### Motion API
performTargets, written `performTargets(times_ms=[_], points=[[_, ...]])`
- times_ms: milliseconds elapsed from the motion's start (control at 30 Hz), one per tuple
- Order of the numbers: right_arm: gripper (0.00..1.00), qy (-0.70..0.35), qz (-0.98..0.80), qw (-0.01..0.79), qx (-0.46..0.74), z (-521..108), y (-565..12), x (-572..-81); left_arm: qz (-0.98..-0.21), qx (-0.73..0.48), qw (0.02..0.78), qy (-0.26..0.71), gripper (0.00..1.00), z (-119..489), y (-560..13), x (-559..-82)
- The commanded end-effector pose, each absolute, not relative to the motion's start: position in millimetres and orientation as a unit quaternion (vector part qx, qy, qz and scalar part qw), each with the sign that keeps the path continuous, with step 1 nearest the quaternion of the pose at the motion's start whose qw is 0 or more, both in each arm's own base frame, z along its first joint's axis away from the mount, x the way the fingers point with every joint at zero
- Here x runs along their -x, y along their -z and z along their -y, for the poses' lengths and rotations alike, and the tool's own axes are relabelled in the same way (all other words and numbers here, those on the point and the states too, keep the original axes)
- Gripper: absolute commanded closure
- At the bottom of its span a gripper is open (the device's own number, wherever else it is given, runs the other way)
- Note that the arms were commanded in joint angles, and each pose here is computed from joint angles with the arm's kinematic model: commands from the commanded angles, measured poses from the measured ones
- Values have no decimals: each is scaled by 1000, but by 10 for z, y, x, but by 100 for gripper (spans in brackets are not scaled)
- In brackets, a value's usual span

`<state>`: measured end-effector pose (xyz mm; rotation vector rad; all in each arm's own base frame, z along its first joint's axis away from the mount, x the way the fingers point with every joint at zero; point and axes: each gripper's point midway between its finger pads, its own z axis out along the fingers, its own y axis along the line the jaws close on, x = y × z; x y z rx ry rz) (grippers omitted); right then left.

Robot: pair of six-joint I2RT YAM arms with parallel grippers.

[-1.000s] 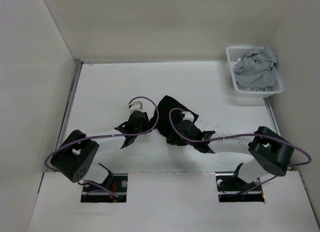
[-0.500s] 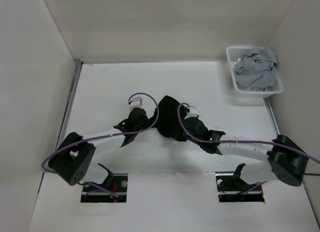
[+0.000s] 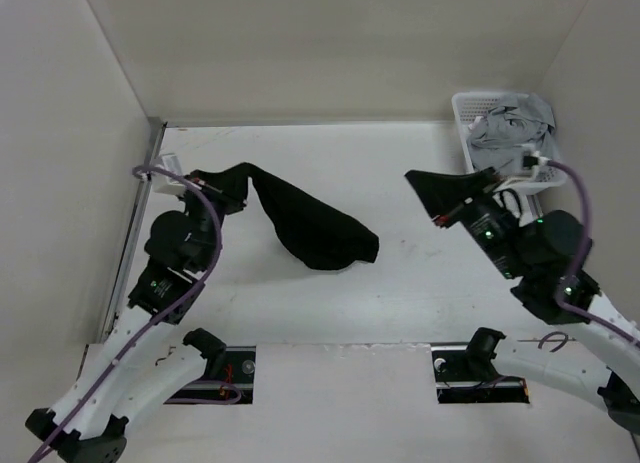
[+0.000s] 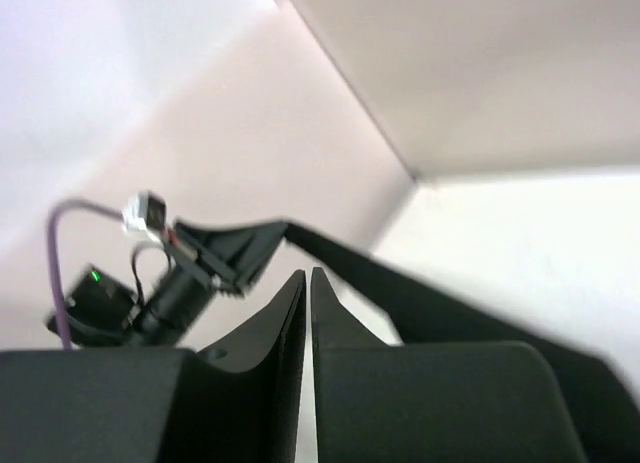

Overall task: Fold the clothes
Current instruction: Flatten the tank top out

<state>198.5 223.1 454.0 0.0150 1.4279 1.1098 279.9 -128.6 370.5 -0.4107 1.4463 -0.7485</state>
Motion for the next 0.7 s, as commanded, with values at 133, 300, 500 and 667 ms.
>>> performTargets(times_ms=[133, 300, 500, 667], points=[[86, -414, -695, 587, 30, -2499, -3910, -2187, -616, 169, 690, 340, 100, 1305, -4226, -2716], [59, -372, -792, 484, 27, -2968, -2364, -2382, -621, 167, 693, 325, 100, 1329, -4202, -2755], [37, -341, -838, 426, 16, -3132, -1315, -2728, -625, 169, 697, 307, 100, 1276, -4093, -2787], [40, -307, -862, 403, -31, -3049, -836, -3027, -626, 186, 700, 289, 99, 1178, -3980, -2827]])
